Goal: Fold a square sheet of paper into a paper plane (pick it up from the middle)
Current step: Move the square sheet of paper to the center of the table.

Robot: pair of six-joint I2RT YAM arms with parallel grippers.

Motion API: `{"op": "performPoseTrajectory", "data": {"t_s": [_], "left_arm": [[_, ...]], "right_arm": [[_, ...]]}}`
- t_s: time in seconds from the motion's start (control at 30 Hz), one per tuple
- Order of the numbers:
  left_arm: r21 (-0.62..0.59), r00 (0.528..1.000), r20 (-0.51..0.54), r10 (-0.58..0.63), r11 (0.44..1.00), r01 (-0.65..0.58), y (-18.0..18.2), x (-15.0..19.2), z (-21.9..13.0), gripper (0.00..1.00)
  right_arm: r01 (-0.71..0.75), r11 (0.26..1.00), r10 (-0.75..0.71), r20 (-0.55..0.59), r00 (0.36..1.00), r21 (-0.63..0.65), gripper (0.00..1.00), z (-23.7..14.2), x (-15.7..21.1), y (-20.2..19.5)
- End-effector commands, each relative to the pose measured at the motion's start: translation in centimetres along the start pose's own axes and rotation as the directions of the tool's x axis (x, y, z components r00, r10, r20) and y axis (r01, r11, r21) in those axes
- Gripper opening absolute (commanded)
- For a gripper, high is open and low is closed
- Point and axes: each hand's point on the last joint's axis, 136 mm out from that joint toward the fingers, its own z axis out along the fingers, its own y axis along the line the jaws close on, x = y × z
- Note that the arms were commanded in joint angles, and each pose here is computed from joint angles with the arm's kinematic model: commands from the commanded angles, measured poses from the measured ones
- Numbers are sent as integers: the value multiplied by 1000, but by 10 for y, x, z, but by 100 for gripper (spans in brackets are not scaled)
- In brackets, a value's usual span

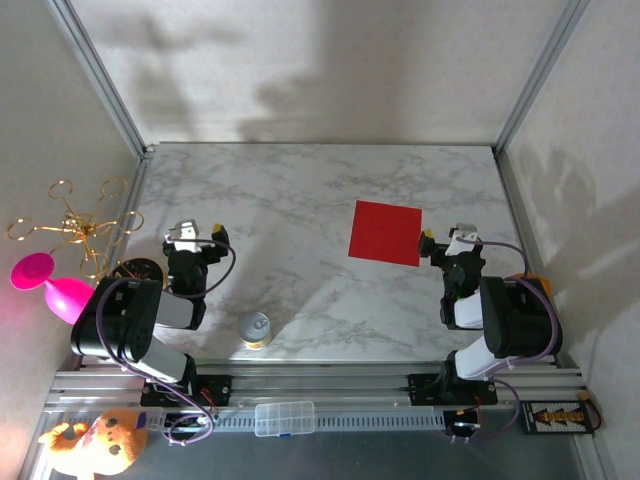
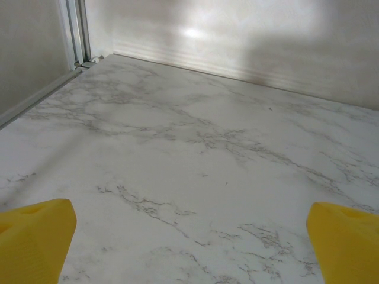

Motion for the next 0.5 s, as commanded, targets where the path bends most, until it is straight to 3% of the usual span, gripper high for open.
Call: {"op": "performPoseTrajectory", "data": {"t_s": [0.0,0.2,0.3,0.47], "left_arm": [[-2,999,42,3,1000,-3,-2,-11,4,99],[-12,1000,30,6,1000,-6,-5,-30,6,99],[-17,1000,30,9,1000,-8,-10,-48,6,99],[-19,993,4,-120,993,120,-24,-84,7,99]], "right_arm": [[9,998,-12,51,999,62,99,5,-20,-4],[22,995,-22,6,1000,102,99,18,-52,2],[-64,994,67,-39,997,86,99,23,-66,9],[-206,978,209,-182,961,30,99,33,-80,31]]}}
